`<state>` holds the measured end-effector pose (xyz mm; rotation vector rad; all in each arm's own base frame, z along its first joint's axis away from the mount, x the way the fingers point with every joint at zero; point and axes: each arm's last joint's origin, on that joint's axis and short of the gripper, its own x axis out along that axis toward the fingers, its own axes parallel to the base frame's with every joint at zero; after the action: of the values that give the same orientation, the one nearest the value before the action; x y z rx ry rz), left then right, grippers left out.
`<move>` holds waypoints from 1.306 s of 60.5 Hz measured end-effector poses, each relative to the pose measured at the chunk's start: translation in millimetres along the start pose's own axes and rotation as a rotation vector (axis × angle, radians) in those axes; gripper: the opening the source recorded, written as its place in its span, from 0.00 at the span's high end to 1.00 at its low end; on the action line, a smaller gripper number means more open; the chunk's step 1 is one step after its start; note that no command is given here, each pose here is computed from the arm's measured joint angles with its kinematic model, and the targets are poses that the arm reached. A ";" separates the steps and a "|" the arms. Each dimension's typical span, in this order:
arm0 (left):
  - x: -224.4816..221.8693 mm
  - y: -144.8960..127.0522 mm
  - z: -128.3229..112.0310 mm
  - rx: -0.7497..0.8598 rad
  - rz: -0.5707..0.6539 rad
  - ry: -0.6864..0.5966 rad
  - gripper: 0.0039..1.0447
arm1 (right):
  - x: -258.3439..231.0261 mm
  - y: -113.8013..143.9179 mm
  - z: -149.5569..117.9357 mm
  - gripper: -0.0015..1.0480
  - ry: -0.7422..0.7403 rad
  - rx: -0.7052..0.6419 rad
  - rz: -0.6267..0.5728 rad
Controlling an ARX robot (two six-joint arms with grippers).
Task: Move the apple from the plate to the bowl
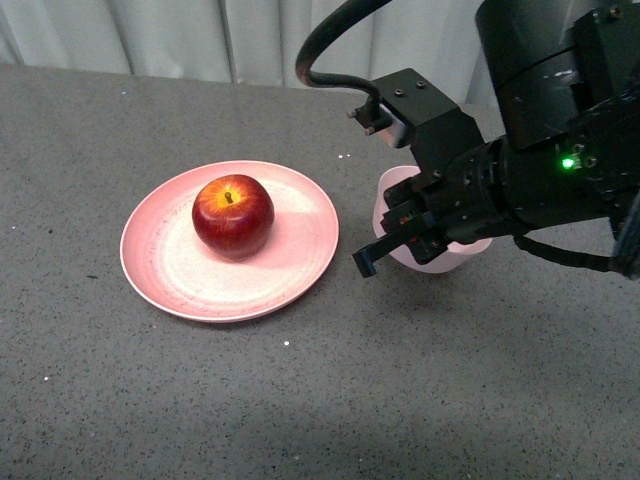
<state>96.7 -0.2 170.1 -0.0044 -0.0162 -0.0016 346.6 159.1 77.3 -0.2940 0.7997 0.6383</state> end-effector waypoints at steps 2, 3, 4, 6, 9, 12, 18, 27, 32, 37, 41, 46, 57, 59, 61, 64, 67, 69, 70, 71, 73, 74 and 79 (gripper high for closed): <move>0.0 0.0 0.0 0.000 0.000 0.000 0.06 | 3.5 -0.6 -0.4 0.99 0.007 0.003 -0.005; 0.0 0.0 0.0 0.000 0.000 0.000 0.06 | 4.9 -0.9 -0.6 0.99 0.012 0.007 -0.008; 0.0 0.0 0.0 0.000 0.000 0.000 0.06 | 6.7 -1.3 -1.3 0.99 0.019 0.012 -0.010; 0.0 0.0 0.0 0.000 0.000 0.000 0.06 | 8.5 -1.6 -1.9 0.99 0.024 0.014 -0.013; 0.0 0.0 0.0 0.000 0.000 0.000 0.06 | 10.6 -1.7 -3.2 0.99 0.030 0.016 -0.012; 0.0 0.0 0.0 0.000 0.000 0.000 0.06 | 12.1 -1.6 -4.3 0.94 0.034 0.021 -0.012; 0.0 0.0 0.0 0.000 0.000 0.000 0.06 | 13.0 -1.7 -4.5 0.81 0.035 0.032 -0.011; 0.0 0.0 0.0 0.000 0.000 0.000 0.06 | 11.9 -2.0 -2.9 0.55 0.016 0.049 -0.005; 0.0 0.0 0.0 0.000 0.000 0.000 0.06 | 0.3 -5.9 1.0 0.38 -0.051 0.073 -0.031; 0.0 0.0 0.0 0.000 0.000 0.000 0.06 | -13.6 -9.6 5.0 0.28 -0.133 0.079 -0.091; 0.0 0.0 0.0 0.000 0.000 0.000 0.06 | -35.7 -14.4 9.3 0.16 -0.245 0.088 -0.181; 0.0 0.0 0.0 0.000 0.000 0.000 0.06 | -60.1 -20.7 8.4 0.07 -0.330 0.134 -0.263; 0.0 0.0 0.0 0.000 0.000 0.000 0.06 | -118.8 -33.0 -32.2 0.11 -0.487 0.205 -0.516; 0.0 0.0 0.0 0.000 0.000 0.000 0.06 | -124.3 -33.2 -40.6 0.16 -0.552 0.233 -0.582; 0.0 0.0 0.0 0.000 0.000 0.000 0.06 | -131.1 -32.3 -50.9 0.23 -0.631 0.260 -0.628; -0.1 0.0 0.1 0.000 -0.001 -0.002 0.06 | -140.1 -29.4 -61.9 0.31 -0.704 0.271 -0.638; 0.0 0.0 0.1 0.000 -0.001 -0.001 0.06 | -150.0 -27.3 -67.7 0.40 -0.749 0.274 -0.643; 0.0 0.0 0.1 0.000 -0.001 -0.001 0.06 | -155.6 -26.3 -70.1 0.45 -0.763 0.274 -0.640; -0.1 0.0 0.1 0.000 -0.001 -0.001 0.06 | -157.4 -26.0 -70.9 0.47 -0.767 0.274 -0.641; -0.1 0.0 0.1 0.000 -0.001 -0.001 0.06 | -160.8 -25.4 -72.7 0.50 -0.773 0.276 -0.642; -0.1 0.0 0.1 0.000 -0.001 -0.001 0.06 | -165.6 -24.1 -76.1 0.55 -0.778 0.277 -0.642; -0.1 0.0 0.1 0.000 -0.001 -0.001 0.06 | -168.7 -23.2 -78.4 0.58 -0.780 0.278 -0.642; -0.1 0.0 0.1 0.000 0.000 -0.001 0.06 | -179.8 -20.3 -84.9 0.72 -0.761 0.282 -0.636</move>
<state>96.6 -0.2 170.1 -0.0044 -0.0174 -0.0019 216.7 28.1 154.0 -0.0219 0.0334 0.0045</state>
